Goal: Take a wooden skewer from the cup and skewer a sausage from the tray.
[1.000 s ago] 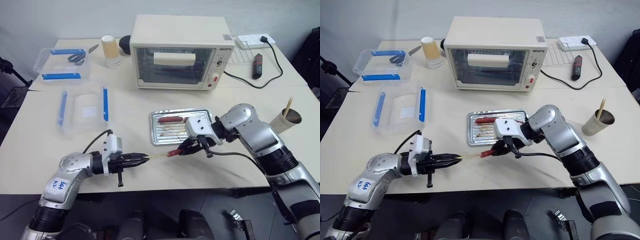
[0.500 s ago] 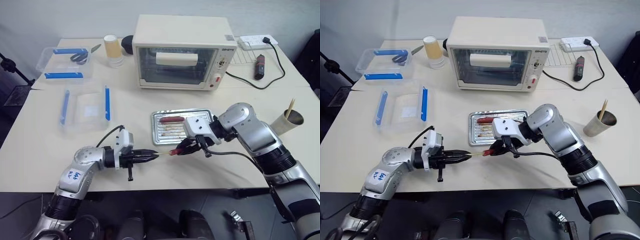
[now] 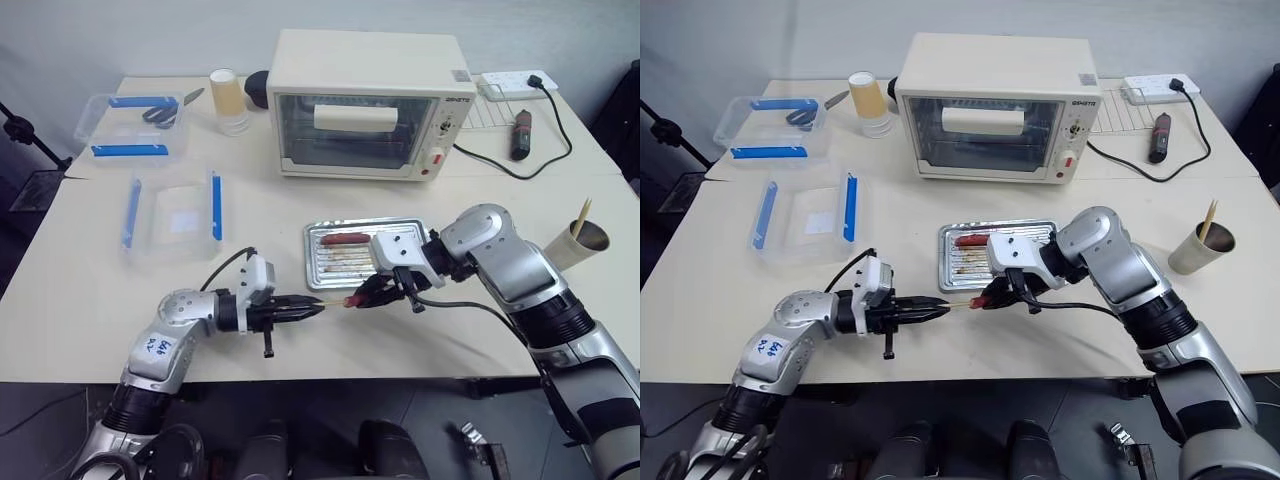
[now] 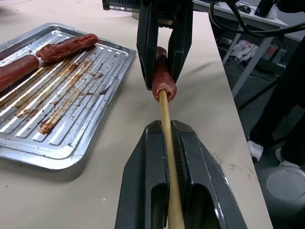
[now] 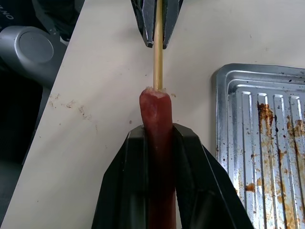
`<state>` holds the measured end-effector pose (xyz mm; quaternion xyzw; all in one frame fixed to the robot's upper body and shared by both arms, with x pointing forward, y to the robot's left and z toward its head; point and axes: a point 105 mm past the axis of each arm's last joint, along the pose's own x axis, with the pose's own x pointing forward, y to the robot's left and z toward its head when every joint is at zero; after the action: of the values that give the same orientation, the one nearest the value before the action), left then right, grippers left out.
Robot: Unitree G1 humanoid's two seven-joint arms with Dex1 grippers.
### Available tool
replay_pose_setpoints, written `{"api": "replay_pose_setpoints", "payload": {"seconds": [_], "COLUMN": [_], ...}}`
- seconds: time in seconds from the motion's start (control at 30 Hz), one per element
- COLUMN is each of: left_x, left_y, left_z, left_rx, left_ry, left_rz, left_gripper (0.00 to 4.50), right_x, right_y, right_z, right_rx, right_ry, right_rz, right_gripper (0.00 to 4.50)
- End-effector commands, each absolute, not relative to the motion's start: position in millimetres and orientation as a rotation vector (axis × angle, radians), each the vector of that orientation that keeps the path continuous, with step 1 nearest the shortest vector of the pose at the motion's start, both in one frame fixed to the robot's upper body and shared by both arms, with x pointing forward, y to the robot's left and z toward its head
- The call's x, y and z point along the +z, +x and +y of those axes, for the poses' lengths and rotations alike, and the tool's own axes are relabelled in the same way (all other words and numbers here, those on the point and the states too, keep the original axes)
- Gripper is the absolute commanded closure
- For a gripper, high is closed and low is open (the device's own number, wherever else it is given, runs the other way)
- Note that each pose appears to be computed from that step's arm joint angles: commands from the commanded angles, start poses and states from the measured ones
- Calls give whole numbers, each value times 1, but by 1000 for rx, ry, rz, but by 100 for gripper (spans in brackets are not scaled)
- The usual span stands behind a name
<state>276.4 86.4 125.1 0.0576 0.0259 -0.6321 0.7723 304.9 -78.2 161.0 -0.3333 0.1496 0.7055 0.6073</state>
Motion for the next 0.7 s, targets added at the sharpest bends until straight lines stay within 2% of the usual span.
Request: {"api": "replay_pose_setpoints", "payload": {"seconds": [0.03, 0.17, 0.27, 0.33, 0.37, 0.6, 0.7], "left_x": [140, 142, 142, 142, 141, 135, 136], "left_y": [267, 268, 269, 269, 270, 266, 260], "left_z": [78, 84, 85, 86, 88, 111, 129], "left_rx": [-1414, -1387, -1381, -1373, -1368, -1292, -1220], "left_ry": [117, 111, 109, 108, 109, 124, 117], "left_rz": [-38, -53, -59, -61, -61, -38, -51], "left_gripper": [450, 450, 450, 450, 450, 450, 450], "right_x": [181, 182, 181, 183, 183, 195, 206], "right_y": [290, 288, 285, 288, 287, 283, 282], "right_z": [-64, -72, -77, -77, -80, -105, -116], "right_rx": [1737, 1731, 1744, 1728, 1733, 1725, 1697], "right_ry": [-773, -703, -695, -706, -715, -695, -643], "right_rz": [224, 304, 326, 286, 290, 270, 188], "right_gripper": [385, 385, 322, 245, 224, 3, 3]}}
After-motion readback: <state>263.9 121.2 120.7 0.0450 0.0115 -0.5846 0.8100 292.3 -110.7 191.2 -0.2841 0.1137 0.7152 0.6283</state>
